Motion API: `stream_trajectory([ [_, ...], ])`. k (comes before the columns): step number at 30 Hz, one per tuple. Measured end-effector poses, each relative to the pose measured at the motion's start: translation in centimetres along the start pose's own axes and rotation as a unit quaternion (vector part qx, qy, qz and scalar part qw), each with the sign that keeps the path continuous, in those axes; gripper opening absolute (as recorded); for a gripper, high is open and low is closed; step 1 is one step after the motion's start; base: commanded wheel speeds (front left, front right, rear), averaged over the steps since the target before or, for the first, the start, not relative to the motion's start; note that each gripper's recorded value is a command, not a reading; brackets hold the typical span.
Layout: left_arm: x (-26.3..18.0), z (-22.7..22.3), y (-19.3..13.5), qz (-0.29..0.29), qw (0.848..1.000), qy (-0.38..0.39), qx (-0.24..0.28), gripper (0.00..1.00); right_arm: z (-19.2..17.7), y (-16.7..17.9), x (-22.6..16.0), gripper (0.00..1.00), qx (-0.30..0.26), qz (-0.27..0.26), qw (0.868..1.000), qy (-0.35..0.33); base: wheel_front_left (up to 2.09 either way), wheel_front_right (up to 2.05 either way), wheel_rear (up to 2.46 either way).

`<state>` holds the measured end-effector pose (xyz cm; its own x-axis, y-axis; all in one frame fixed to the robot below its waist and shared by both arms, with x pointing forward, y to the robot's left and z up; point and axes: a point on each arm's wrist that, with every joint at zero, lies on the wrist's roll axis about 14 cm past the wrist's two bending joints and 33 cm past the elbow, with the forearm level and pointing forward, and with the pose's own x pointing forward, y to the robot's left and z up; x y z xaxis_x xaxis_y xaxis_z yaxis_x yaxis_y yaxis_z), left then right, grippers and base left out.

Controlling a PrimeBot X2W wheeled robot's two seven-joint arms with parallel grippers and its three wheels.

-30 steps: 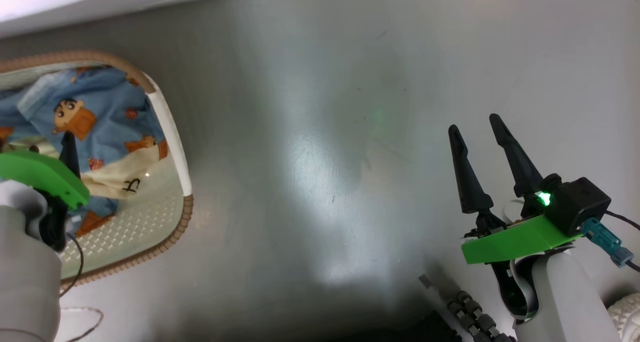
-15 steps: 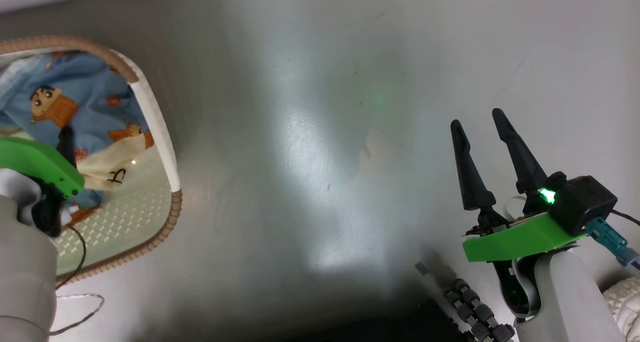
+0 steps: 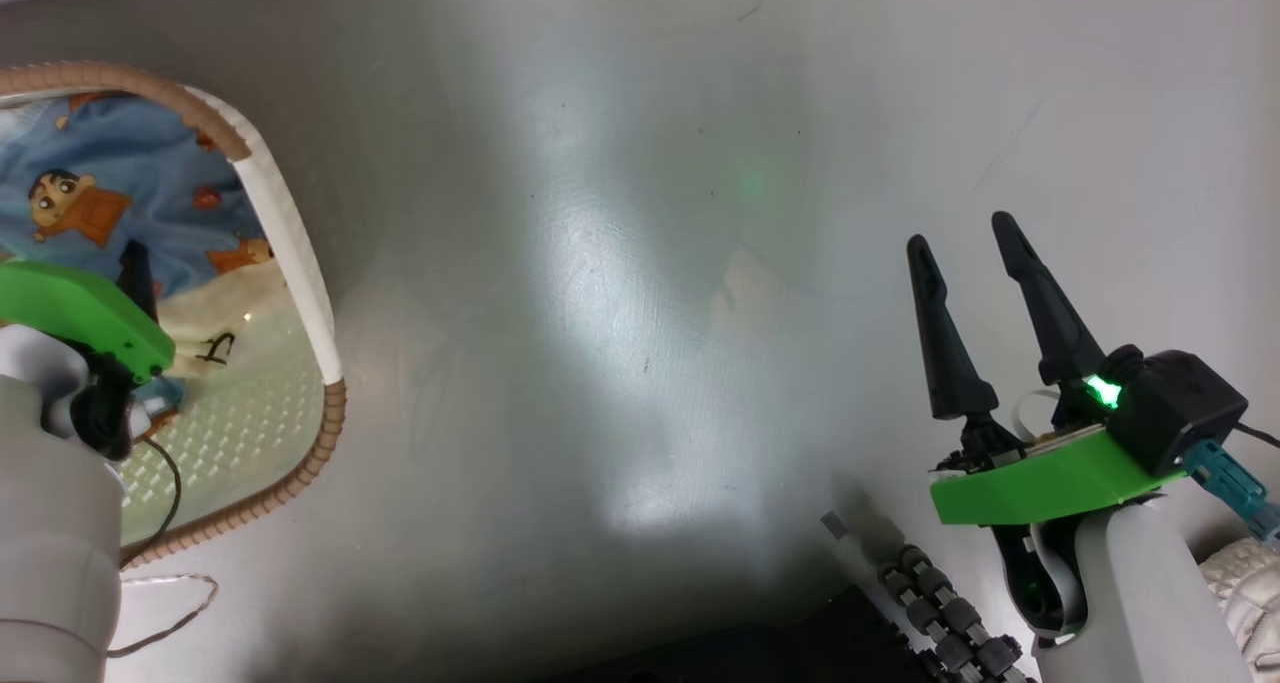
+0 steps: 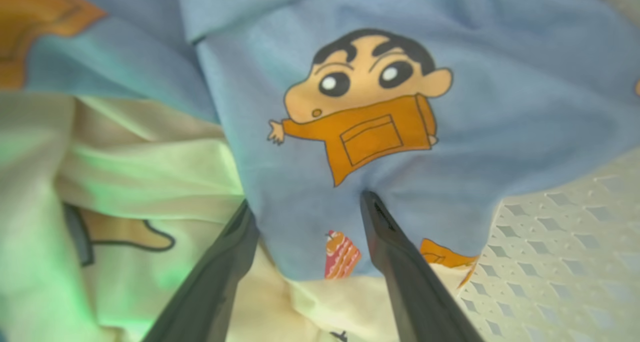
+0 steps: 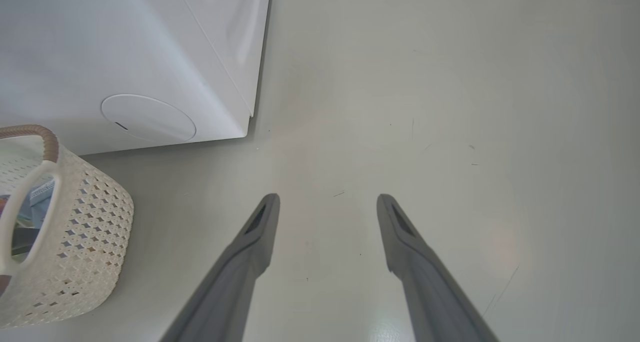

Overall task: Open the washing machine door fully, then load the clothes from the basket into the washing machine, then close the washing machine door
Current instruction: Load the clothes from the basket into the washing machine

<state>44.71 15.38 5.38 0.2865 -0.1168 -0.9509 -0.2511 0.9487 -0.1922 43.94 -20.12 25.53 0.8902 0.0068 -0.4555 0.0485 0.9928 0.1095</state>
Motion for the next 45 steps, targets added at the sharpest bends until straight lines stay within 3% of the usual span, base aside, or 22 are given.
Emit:
stream_trajectory([
  [5, 0.0, 0.1, -1.1, -0.010, 1.000, -0.013, -0.008, 1.00, 0.3, -0.5, -0.6, 1.00, -0.011, -0.007, 1.000, -0.001, 0.00, 0.00, 0.00],
  [6, 0.0, 0.1, -1.3, -0.013, 1.000, -0.017, -0.011, 0.75, 0.2, -0.5, -0.7, 1.00, -0.011, -0.008, 1.000, 0.001, 0.00, 0.00, 0.00],
  [7, -0.1, 0.2, -1.6, -0.017, 1.000, -0.021, -0.011, 0.34, 0.1, -0.5, -0.8, 1.00, -0.010, -0.008, 1.000, 0.002, 0.00, 0.00, 0.00],
  [8, -0.1, 0.3, -1.8, -0.019, 0.999, -0.024, -0.011, 0.00, 0.1, -0.5, -0.8, 1.00, -0.010, -0.008, 1.000, 0.001, 0.00, 0.00, 0.00],
  [23, -2.4, 2.8, -1.6, -0.025, 0.993, -0.106, -0.042, 0.00, 3.1, 0.3, 0.0, 1.00, -0.010, 0.004, 0.999, -0.040, 0.00, 0.00, 0.00],
  [35, -7.7, 3.1, -3.3, -0.051, 0.979, -0.169, -0.097, 0.00, 6.8, 1.9, 0.0, 1.00, -0.037, 0.032, 0.995, -0.085, 0.00, 0.00, 0.00],
  [45, -12.9, 3.4, -2.6, -0.063, 0.967, -0.219, -0.115, 0.00, 10.0, 4.1, -1.2, 1.00, -0.039, 0.065, 0.990, -0.120, 0.00, 0.00, 0.00],
])
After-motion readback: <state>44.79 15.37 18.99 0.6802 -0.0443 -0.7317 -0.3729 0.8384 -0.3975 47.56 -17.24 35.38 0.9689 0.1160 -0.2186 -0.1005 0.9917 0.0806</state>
